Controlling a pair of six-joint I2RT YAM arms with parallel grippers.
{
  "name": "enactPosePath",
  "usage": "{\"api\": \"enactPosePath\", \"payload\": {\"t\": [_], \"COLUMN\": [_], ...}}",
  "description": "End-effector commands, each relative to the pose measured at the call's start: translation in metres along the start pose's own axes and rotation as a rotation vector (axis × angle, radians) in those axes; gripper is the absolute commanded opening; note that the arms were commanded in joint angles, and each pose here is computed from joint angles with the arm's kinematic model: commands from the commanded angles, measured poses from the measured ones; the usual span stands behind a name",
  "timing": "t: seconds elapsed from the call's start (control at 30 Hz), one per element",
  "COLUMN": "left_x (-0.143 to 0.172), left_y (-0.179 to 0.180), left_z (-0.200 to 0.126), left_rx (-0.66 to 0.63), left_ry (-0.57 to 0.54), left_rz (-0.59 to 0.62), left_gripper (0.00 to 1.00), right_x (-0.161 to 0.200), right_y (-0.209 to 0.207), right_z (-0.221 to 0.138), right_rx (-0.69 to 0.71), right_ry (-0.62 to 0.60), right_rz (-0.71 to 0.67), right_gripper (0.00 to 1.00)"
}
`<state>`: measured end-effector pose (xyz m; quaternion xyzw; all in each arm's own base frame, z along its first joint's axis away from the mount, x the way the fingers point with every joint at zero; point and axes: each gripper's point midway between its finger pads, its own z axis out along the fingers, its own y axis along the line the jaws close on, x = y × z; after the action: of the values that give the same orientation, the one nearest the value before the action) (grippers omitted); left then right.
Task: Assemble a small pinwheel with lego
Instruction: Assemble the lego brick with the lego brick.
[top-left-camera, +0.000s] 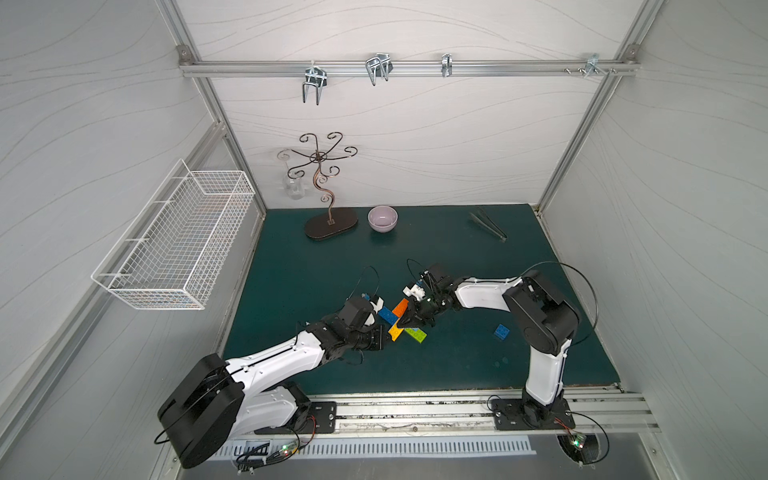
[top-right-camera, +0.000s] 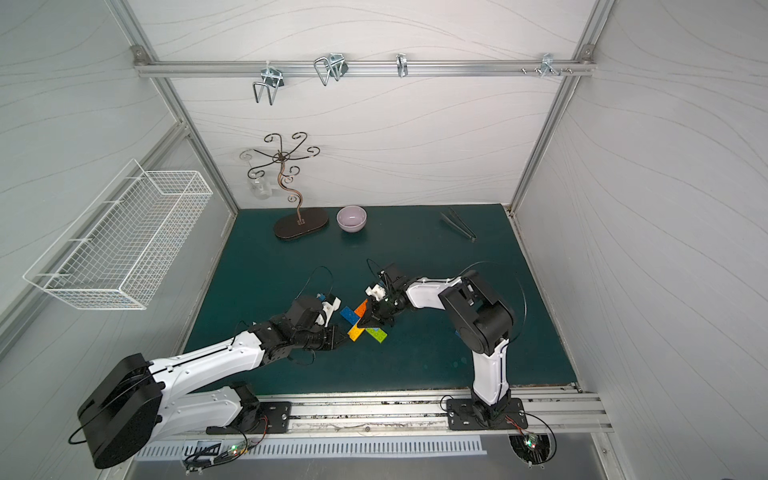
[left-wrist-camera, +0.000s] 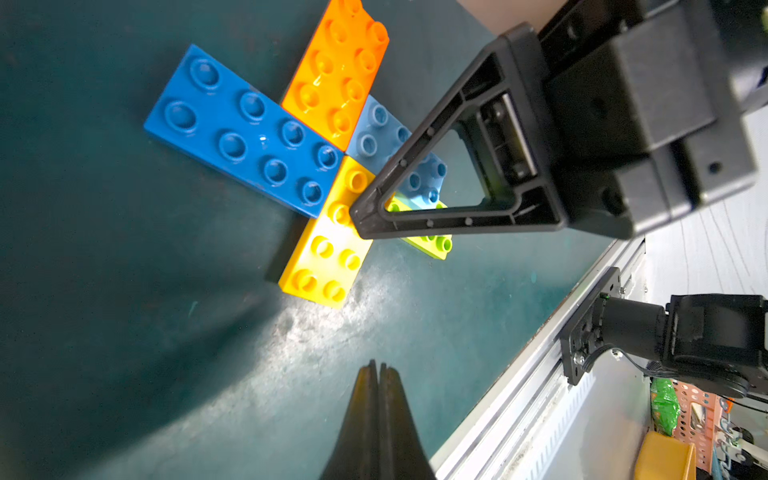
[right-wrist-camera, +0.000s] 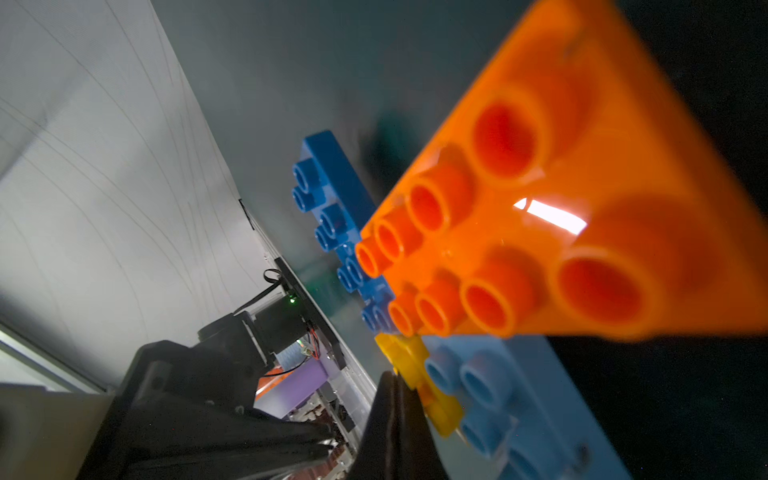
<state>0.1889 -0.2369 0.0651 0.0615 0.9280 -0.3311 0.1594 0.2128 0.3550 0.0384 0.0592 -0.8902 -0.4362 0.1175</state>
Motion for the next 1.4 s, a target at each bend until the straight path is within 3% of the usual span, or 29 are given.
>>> {"api": "enactPosePath", "payload": {"t": [0.0,0.53,0.83,1.0,1.07,1.3,1.37], "left_x": [-0.027,-0.065,-0.074,-0.078,-0.08,-0.075,-0.074], "left_y": [-0.027,-0.006,0.0,-0.007,-0.011,-0.011,-0.013], "left_z": [-0.003,-0.003,-0.009,-0.002,0.003,0.032,0.037], "left_rx": [0.072,-0.068,-0.091,-0.084,-0.073,-0.077,-0.07], "left_ry": [-0.068,-0.107,-0.091,-0.041,-0.018,0.077,0.09], "left_rz": [0.033,-0.089,-0.136,-0.099,-0.081,-0.072,-0.066], "left_gripper": [0.0,0.0,0.0,0.0,0.0,0.0,0.0], "right_x": [0.002,-0.004,-0.032,-0.024,-0.021,-0.009,-0.003], "right_y": [-0.046,-0.062,0.058,0.067,0.057,-0.038,-0.056], "right_z": [0.007,0.001,-0.045,-0.073,-0.093,-0.207,-0.231], "right_rx": [0.076,0.07,-0.132,-0.171,-0.098,0.448,0.527], "right_ry": [-0.001,0.033,-0.006,-0.053,-0.114,-0.409,-0.459], "right_rz": [0.139,0.309,0.083,0.087,0.077,0.109,0.141], "right_gripper": [0.0,0.0,0.0,0.0,0.0,0.0,0.04]}}
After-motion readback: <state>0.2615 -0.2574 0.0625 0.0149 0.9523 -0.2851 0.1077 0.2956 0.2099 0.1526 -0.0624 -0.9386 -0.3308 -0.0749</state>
